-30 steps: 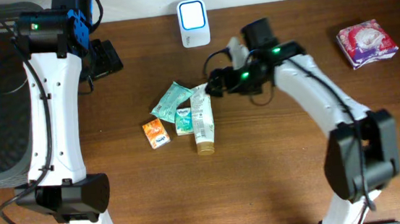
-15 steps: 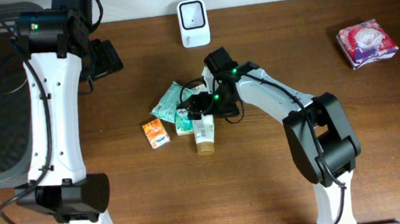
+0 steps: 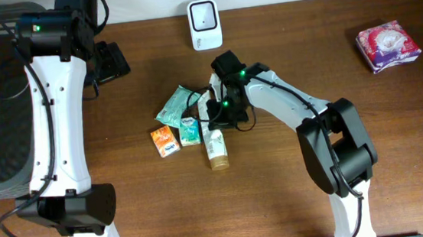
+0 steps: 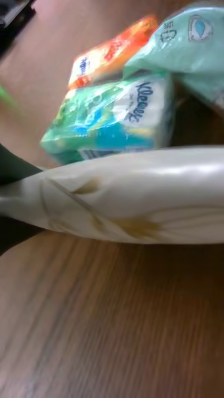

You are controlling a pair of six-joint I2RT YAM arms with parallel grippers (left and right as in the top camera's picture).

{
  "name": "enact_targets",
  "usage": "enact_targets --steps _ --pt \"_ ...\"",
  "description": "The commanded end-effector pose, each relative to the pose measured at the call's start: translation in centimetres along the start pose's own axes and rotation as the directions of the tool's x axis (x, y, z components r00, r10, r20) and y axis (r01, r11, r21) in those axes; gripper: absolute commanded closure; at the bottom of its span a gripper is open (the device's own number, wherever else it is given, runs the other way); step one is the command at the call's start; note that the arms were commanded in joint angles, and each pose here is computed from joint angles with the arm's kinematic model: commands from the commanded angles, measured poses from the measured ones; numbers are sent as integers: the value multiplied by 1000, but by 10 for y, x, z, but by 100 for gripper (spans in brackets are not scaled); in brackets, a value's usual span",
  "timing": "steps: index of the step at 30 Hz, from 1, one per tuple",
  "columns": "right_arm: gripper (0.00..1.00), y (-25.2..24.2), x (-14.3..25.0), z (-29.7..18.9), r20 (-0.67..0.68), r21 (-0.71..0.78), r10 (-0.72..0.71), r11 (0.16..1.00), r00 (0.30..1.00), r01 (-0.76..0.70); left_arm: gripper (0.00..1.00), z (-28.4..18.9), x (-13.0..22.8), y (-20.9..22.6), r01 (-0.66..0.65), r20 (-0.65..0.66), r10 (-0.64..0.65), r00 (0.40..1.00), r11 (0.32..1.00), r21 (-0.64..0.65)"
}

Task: Scan the item barcode
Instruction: 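Grasp the Pantene tube with the right gripper and lift it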

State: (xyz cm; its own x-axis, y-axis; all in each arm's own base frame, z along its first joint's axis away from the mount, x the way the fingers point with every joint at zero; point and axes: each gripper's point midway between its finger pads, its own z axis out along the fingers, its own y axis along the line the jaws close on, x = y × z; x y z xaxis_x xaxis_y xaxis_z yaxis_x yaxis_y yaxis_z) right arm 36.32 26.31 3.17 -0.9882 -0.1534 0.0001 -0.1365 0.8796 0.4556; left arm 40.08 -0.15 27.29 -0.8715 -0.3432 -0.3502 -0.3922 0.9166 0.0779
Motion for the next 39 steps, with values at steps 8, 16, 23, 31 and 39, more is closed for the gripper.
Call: enact_targets --steps 8,16,23,31,39 --pt "96 -118 12 -82 104 695 128 700 986 -164 1 -14 -2 3 6 38 -7 999 1000 8" --pt "65 -108 19 -60 96 649 169 737 981 -190 1 -14 -2 3 6 38 -7 999 1000 8" --pt "24 -37 6 -63 24 454 65 889 998 -69 1 -14 -2 3 6 37 -7 999 1000 8" --pt "1 -82 0 -110 -9 554 36 832 999 -26 1 -14 -1 3 5 37 -5 999 1000 8" --pt "1 -99 23 -56 -148 136 10 991 989 10 1 -14 -1 3 5 38 -5 999 1000 8"
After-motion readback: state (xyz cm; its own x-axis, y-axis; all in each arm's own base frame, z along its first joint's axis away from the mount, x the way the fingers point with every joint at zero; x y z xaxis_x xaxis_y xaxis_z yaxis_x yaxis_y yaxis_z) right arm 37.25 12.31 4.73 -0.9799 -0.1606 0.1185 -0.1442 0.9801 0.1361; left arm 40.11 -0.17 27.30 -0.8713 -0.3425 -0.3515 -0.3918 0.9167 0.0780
